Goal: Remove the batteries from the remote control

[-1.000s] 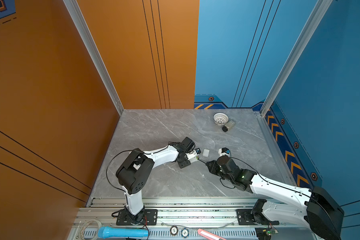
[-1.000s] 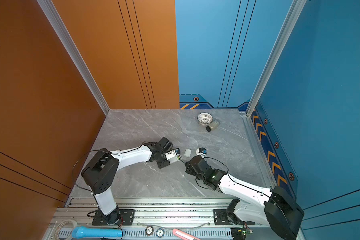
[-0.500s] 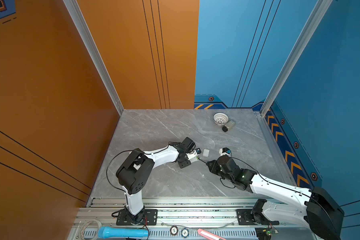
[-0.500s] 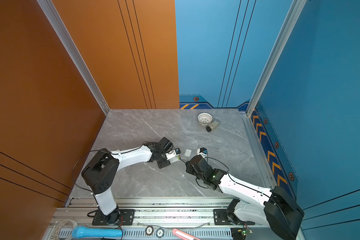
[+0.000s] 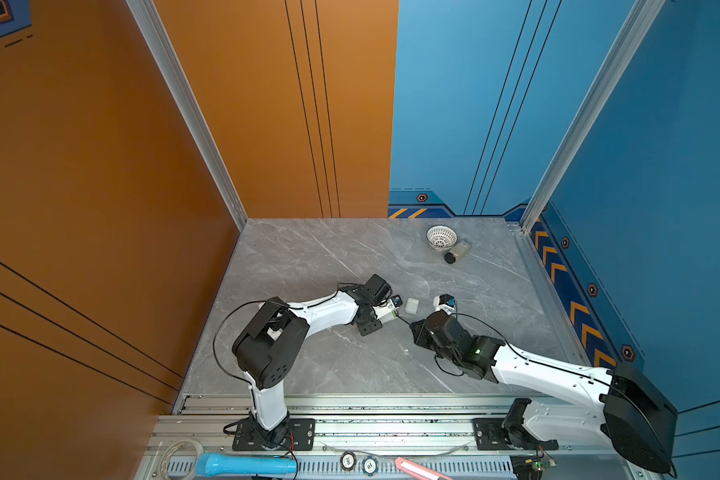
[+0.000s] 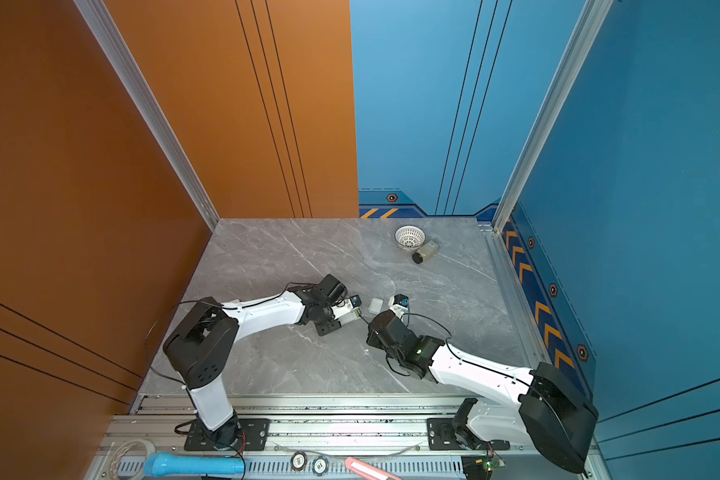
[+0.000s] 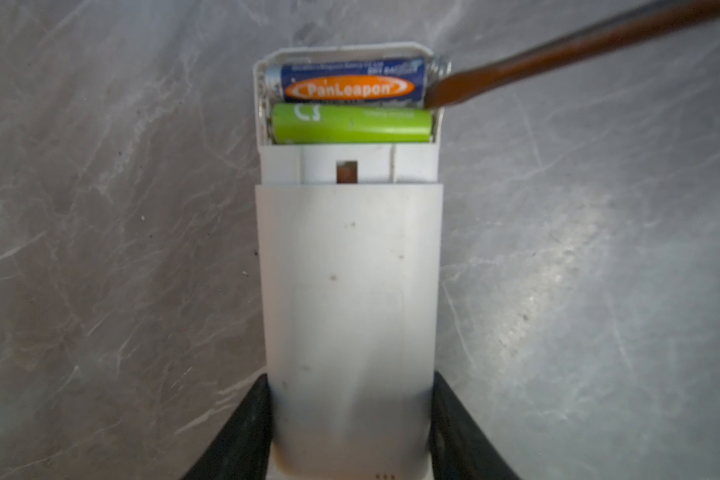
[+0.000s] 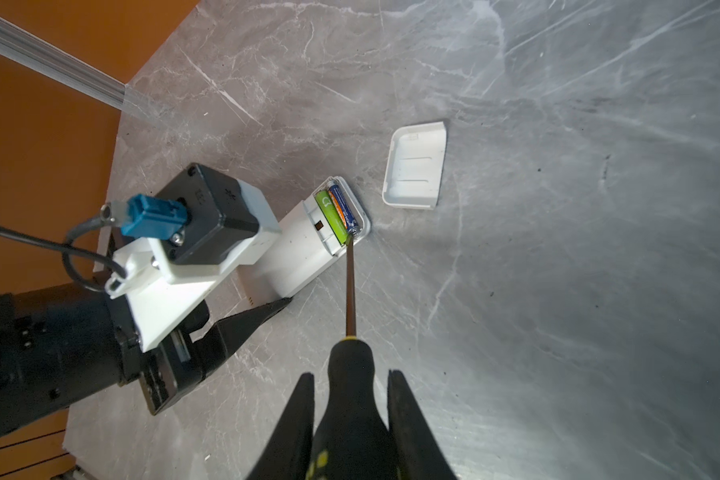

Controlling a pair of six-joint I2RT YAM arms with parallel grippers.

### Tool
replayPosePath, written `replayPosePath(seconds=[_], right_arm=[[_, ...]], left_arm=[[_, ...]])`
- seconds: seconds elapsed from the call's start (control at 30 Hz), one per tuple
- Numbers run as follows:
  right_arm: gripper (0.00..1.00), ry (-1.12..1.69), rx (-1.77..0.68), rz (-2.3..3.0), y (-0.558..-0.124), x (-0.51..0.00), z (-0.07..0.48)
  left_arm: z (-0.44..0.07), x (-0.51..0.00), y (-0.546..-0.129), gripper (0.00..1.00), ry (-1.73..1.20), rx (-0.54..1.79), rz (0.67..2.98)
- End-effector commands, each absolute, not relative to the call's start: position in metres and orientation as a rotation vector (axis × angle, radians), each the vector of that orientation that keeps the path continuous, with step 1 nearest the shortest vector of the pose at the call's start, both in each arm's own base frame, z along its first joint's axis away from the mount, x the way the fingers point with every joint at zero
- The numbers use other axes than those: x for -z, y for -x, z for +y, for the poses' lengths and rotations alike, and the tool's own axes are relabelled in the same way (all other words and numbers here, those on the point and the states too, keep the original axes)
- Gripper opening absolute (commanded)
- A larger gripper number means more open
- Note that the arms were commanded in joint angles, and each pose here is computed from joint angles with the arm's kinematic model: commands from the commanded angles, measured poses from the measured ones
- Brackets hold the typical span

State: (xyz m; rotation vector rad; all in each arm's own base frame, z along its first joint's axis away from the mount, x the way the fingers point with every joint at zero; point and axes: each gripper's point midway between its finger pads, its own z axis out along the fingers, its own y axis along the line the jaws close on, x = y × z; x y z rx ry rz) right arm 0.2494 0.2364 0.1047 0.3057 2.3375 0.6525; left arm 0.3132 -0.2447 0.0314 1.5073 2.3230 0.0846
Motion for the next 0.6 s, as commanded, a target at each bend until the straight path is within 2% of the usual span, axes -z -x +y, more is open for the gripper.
replayPosePath(seconds=[0.0, 0.37, 0.57], right_arm=[[0.0, -0.231, -0.519, 2.305, -0.251, -0.085, 0.231], [0.0, -0.12, -0.644, 2.086, -0.257, -0.083, 0.258], [0.0, -0.083, -0.665, 2.013, -0.258, -0.093, 0.268]], left_arm=[[-0.269, -0.033, -0.279, 0.0, -1.64, 0.127, 2.301], [-0.283, -0.034, -0.257, 0.0, -1.7, 0.356, 2.34], [-0.284, -0.032, -0.258, 0.0, -1.707, 0.386, 2.36]])
